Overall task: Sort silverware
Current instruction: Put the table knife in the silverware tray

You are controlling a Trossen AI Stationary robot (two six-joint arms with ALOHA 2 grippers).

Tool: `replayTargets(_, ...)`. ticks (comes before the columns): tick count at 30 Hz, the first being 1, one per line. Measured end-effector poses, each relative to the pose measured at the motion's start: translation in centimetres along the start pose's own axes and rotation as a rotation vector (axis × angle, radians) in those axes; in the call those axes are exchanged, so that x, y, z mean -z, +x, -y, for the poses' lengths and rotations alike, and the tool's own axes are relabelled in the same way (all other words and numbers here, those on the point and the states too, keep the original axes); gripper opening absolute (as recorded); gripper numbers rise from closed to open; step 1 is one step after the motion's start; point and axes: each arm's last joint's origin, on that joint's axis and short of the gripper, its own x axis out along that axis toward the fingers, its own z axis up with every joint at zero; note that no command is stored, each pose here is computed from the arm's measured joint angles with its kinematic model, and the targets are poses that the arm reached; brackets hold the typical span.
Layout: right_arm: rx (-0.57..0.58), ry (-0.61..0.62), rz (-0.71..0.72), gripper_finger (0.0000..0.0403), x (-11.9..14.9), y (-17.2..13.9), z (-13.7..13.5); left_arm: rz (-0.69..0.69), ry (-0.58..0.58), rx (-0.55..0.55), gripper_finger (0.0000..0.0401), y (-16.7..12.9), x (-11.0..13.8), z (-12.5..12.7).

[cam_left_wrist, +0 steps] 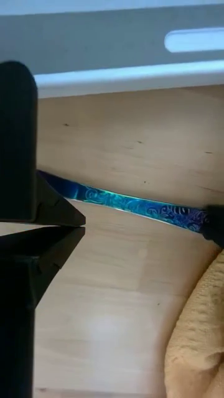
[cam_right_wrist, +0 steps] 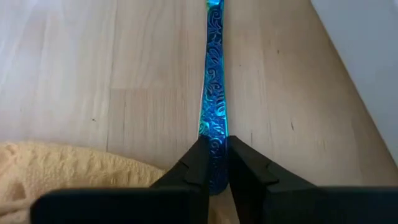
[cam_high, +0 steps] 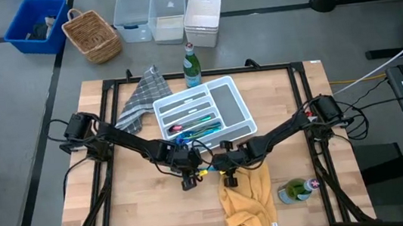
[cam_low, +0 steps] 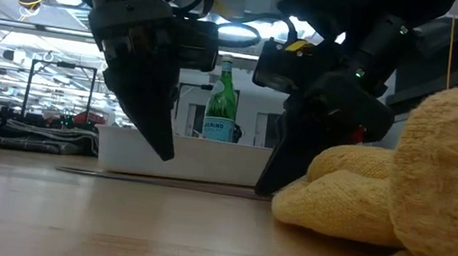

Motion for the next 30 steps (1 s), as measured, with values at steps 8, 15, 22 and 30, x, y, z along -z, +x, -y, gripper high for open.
replayTargets(8,-0.008,0.002,0.019,0.0028,-0.2,-0.1,0.0,-0.049,0.0,-0.025,0.0003,-1.5,0.4,-0.2)
replayTargets(15,-0.036,0.026,0.043,0.0028,-0.7,-1.7,-0.1,-0.054,0.001,-0.027,0.0003,-1.5,0.4,-0.2)
replayTargets(22,-0.145,0.15,0.064,0.0028,-1.6,-3.8,-0.4,-0.055,0.001,-0.028,0.0003,-1.5,0.4,-0.3)
replayTargets(30,-0.241,0.226,0.033,0.0029,-1.6,-3.9,-0.7,-0.055,0.001,-0.028,0.0003,-1.5,0.4,-0.3)
